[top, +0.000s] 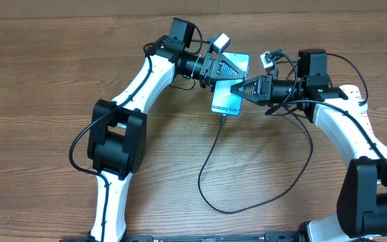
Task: Plug charger to phone and switch on socket
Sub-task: 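Release the phone from the left gripper and raise the left arm away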
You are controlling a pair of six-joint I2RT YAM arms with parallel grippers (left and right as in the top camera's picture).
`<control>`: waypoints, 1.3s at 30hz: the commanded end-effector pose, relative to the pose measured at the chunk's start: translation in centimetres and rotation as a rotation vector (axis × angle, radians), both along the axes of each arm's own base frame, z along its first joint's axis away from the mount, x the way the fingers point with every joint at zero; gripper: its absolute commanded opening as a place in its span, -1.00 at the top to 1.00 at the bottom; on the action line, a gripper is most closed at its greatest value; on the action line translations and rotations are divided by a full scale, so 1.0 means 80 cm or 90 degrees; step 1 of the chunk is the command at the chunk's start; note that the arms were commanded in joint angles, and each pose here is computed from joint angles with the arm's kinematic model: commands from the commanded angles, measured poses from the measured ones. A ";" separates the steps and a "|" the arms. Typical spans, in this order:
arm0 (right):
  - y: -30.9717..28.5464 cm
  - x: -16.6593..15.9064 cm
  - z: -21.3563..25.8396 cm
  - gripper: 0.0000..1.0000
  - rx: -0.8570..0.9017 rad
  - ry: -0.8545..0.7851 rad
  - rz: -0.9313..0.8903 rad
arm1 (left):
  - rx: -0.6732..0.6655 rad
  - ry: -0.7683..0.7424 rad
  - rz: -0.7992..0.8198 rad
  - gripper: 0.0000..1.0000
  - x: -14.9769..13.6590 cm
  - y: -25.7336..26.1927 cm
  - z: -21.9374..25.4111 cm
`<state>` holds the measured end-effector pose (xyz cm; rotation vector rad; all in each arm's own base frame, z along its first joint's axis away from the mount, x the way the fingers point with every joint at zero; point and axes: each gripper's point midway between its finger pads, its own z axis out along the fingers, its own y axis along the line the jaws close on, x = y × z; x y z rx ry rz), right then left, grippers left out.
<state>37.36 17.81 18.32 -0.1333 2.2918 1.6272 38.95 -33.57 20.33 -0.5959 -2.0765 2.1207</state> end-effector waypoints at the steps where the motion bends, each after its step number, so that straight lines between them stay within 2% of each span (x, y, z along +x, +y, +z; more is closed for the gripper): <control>1: 0.000 0.004 0.008 0.93 -0.005 -0.005 -0.007 | -0.001 -0.022 0.016 -0.74 0.007 0.010 0.013; 7: -0.004 0.001 -0.008 0.93 -0.032 0.037 -0.027 | 0.044 -0.032 0.077 -1.00 0.036 0.033 -0.002; 12: -0.014 0.005 -0.027 0.93 -0.081 0.061 -0.062 | 0.119 -0.015 0.153 -1.00 0.066 0.068 -0.027; 20: -0.038 0.016 -0.062 0.93 -0.184 0.072 -0.124 | 0.270 0.050 0.260 -1.00 0.093 0.134 -0.078; 29: -0.038 0.019 -0.085 0.93 -0.193 0.087 -0.115 | 0.369 0.056 0.357 -1.00 0.124 0.205 -0.109; 39: -0.036 0.030 -0.109 0.93 -0.194 0.089 -0.113 | 0.526 0.028 0.436 -1.00 0.141 0.256 -0.149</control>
